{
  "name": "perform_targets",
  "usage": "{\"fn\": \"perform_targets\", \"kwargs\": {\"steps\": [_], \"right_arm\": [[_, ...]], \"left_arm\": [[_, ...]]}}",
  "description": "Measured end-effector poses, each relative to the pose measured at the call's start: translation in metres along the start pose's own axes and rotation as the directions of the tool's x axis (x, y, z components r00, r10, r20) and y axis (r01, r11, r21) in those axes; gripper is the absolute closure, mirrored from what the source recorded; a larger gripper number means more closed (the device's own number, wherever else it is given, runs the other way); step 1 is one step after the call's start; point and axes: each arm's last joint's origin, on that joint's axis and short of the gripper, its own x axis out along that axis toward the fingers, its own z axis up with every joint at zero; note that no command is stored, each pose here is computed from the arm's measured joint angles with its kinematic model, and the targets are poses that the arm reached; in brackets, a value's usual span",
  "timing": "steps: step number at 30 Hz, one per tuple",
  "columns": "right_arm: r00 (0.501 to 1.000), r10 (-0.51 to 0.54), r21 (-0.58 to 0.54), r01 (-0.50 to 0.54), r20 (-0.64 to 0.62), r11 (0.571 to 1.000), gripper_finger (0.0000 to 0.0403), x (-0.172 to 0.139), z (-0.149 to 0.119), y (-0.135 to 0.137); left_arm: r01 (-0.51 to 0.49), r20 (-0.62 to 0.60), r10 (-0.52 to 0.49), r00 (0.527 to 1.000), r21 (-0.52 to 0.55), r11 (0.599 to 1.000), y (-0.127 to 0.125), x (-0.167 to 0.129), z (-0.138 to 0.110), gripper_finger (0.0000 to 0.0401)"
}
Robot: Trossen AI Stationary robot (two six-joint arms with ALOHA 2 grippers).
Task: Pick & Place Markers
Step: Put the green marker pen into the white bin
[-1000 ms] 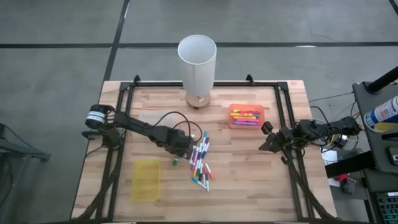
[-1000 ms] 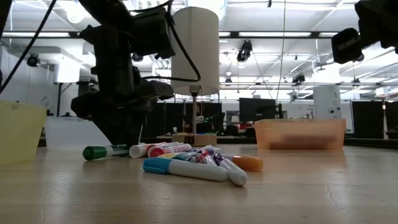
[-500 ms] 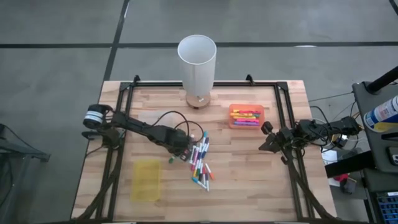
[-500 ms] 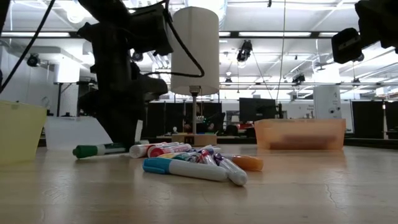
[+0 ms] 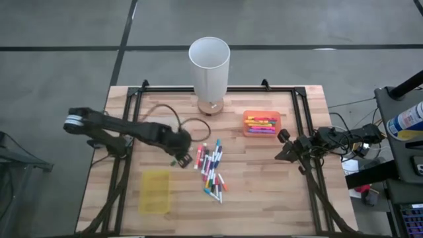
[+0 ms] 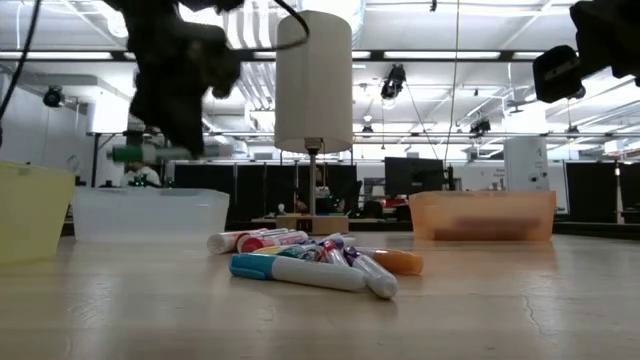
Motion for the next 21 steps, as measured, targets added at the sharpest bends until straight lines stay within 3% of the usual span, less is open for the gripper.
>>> {"fn": "perform_targets", "kwargs": {"steps": [5,10,13,21], "right_arm": [[1.0,0.0,0.0,0.0,0.0,1.0,0.0394,0.0,0.0,0.0],[1.0,0.001,0.0,-0.001,0.0,1.0,0.0394,0.0,0.0,0.0],[1.0,0.001,0.0,-0.001,0.0,1.0,0.0394,0.0,0.0,0.0],[1.0,0.001,0.0,-0.001,-0.001,1.0,0.0394,0.0,0.0,0.0]], "left_arm": [[-0.1,0.063,0.092,0.994,0.146,0.984,0.023,-0.04,0.0,0.0347],[-0.269,0.115,0.245,0.963,0.305,0.914,0.049,-0.063,0.006,0.0347],[-0.325,0.124,0.301,0.946,0.387,0.863,0.062,-0.065,0.013,0.0346],[-0.374,0.029,0.398,0.917,0.415,0.83,0.089,-0.043,0.026,0.0346]]}}
